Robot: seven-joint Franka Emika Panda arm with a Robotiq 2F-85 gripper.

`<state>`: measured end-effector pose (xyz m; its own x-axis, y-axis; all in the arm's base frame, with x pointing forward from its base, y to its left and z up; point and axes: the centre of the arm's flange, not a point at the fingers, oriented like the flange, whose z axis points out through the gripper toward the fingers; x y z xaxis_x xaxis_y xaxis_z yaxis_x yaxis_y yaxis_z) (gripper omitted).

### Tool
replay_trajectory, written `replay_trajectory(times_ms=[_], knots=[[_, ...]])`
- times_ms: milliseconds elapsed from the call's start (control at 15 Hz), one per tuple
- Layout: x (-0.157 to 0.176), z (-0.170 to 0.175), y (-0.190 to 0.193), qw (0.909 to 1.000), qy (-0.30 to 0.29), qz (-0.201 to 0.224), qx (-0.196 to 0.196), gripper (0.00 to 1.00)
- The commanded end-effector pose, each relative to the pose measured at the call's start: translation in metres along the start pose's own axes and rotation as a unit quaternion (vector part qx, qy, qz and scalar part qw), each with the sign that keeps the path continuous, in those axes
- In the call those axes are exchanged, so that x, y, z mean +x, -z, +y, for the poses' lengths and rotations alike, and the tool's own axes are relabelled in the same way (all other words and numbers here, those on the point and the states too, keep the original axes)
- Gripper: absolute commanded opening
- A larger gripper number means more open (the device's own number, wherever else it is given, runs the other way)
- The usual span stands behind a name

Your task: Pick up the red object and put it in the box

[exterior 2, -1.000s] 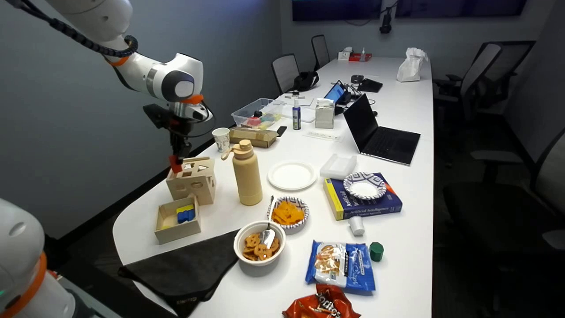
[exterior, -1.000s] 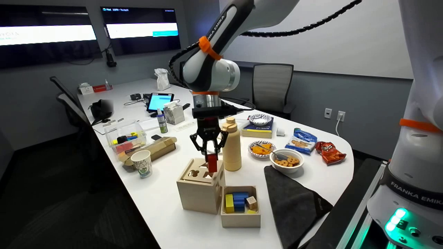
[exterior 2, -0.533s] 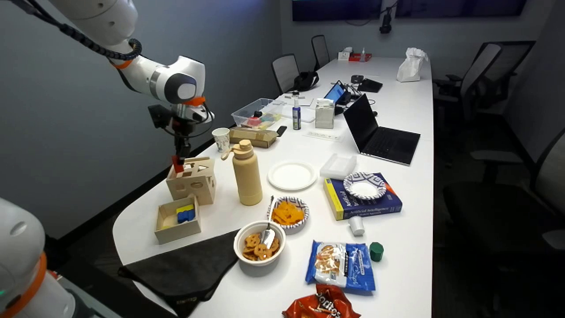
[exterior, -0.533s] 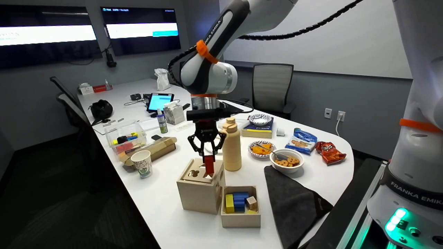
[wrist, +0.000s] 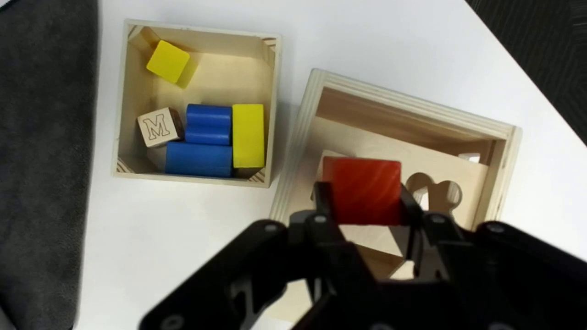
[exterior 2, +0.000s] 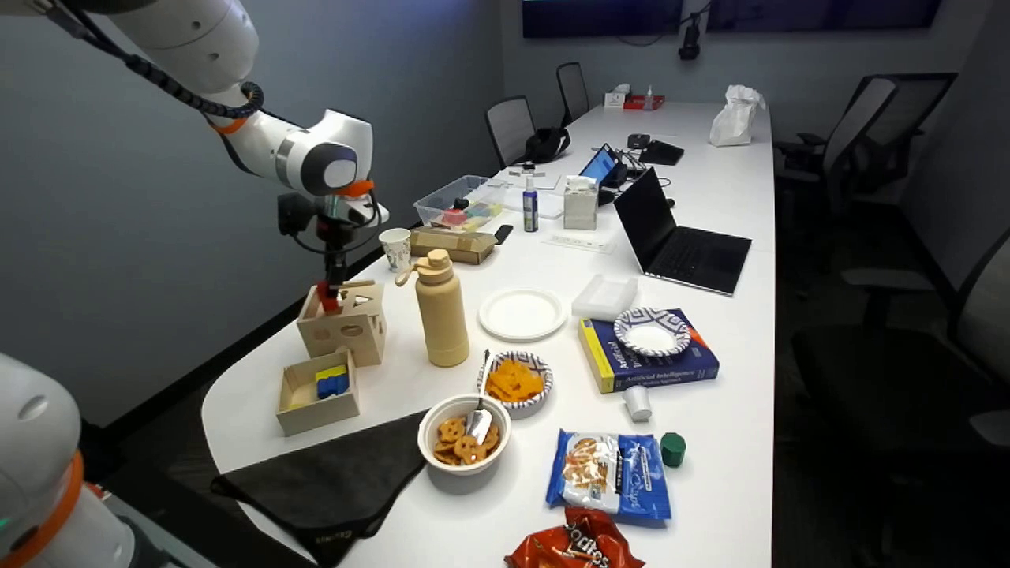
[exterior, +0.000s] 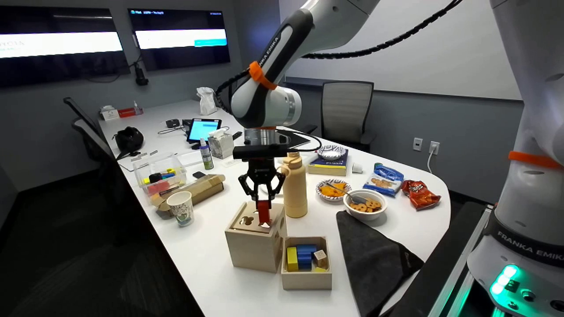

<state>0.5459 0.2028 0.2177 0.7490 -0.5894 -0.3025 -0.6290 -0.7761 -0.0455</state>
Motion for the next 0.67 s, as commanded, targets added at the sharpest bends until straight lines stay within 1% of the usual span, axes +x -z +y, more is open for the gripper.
replay_trajectory(times_ms=[0, 267, 600], knots=[[0.0079, -0.0091, -0.0021, 0.9995, -0.029, 0.009, 0.007, 0.08], [0.0093, -0.0108, -0.0028, 0.9994, -0.032, 0.006, 0.007, 0.08], [0.0030, -0.0127, -0.0062, 0.9993, -0.037, 0.006, 0.002, 0.08]])
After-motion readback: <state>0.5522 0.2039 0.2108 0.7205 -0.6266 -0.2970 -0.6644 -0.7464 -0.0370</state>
